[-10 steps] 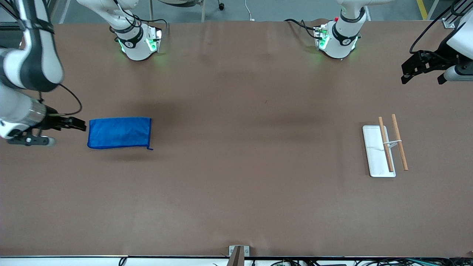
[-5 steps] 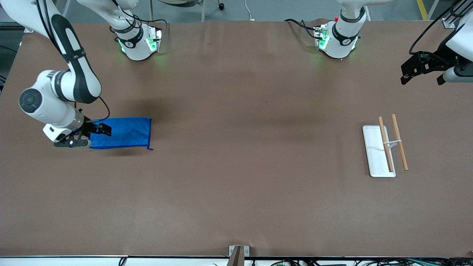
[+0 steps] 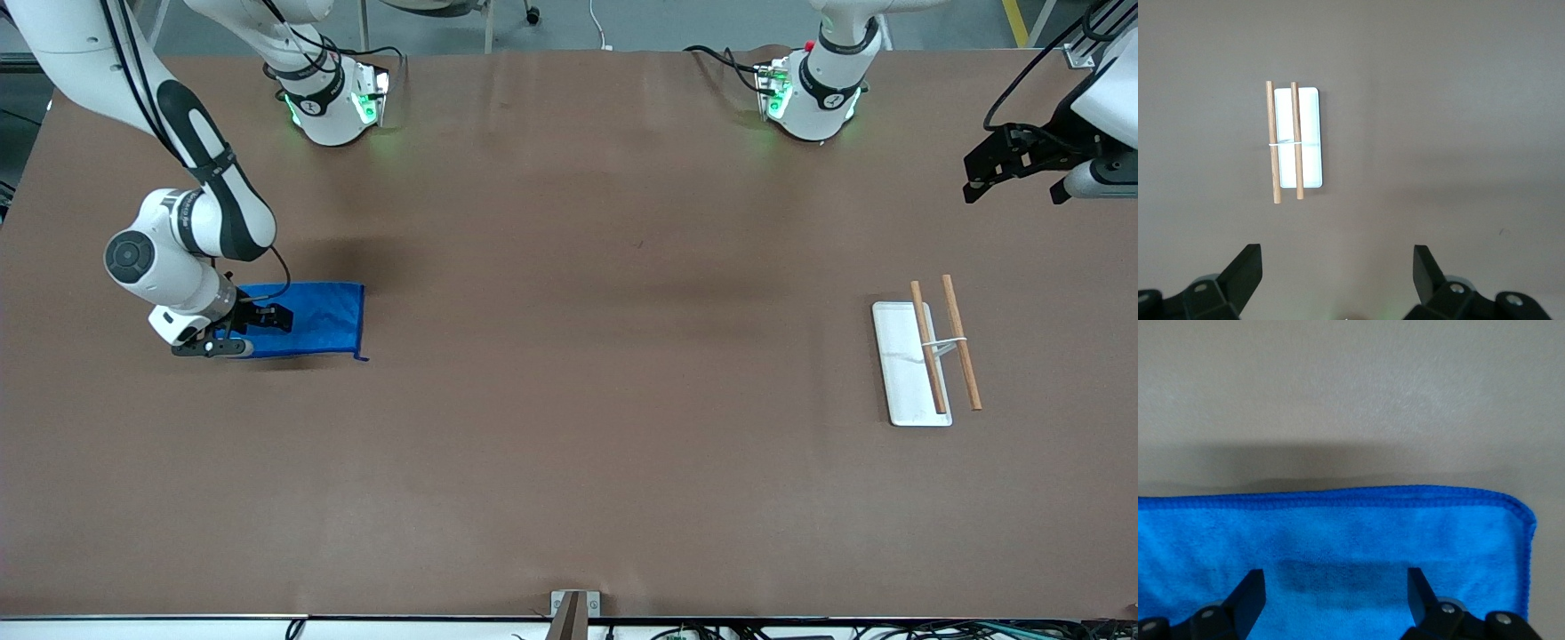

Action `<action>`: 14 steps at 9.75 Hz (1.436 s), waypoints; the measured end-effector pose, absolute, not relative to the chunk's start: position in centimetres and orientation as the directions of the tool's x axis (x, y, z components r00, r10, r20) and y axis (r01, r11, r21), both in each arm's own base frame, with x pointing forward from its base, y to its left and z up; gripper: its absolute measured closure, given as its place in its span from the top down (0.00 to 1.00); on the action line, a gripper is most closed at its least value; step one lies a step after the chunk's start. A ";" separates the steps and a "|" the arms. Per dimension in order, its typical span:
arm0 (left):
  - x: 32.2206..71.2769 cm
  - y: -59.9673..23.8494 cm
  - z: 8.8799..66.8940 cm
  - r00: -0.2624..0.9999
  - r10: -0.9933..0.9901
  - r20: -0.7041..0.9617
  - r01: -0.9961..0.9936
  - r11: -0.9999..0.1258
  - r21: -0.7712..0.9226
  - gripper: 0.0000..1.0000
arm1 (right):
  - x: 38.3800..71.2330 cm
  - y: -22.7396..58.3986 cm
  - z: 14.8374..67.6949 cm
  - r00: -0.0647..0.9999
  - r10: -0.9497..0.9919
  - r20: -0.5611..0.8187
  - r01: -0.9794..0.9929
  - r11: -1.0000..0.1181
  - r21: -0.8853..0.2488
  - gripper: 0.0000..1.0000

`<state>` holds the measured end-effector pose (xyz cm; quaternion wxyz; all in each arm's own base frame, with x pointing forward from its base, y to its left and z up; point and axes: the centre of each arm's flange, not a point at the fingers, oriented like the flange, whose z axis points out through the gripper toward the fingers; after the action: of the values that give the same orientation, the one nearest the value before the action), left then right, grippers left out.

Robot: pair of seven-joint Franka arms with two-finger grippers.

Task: Right arm passes towel to left arm to hang
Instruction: 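Lower the right gripper onto the towel edge and close it, then lift the towel with the right gripper while the left gripper approaches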

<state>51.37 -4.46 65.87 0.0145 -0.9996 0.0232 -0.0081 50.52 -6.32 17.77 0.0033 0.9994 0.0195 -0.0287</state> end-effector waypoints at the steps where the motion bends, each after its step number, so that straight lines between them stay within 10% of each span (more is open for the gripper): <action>1: 51.3 -4.4 65.8 0.999 -0.045 0.004 -0.045 -0.999 -0.030 1.00 | 50.2 -6.3 17.5 0.997 0.039 -0.063 0.039 -0.999 0.005 0.91; 8: 51.0 -4.3 65.7 0.999 -0.043 -0.018 -0.044 -0.999 -0.030 1.00 | 50.1 -6.4 17.5 0.998 0.029 -0.060 0.029 -1.000 0.005 0.05; 14: 51.0 -4.4 66.0 0.999 -0.044 -0.013 -0.045 -0.999 -0.030 1.00 | 56.6 -3.8 32.7 0.973 0.060 -0.223 0.056 -0.998 -0.024 0.05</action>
<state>50.96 -4.35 65.97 0.0152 -0.9996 0.0223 0.0062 56.57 -3.76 32.69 -0.0090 0.9932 0.0293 -0.1126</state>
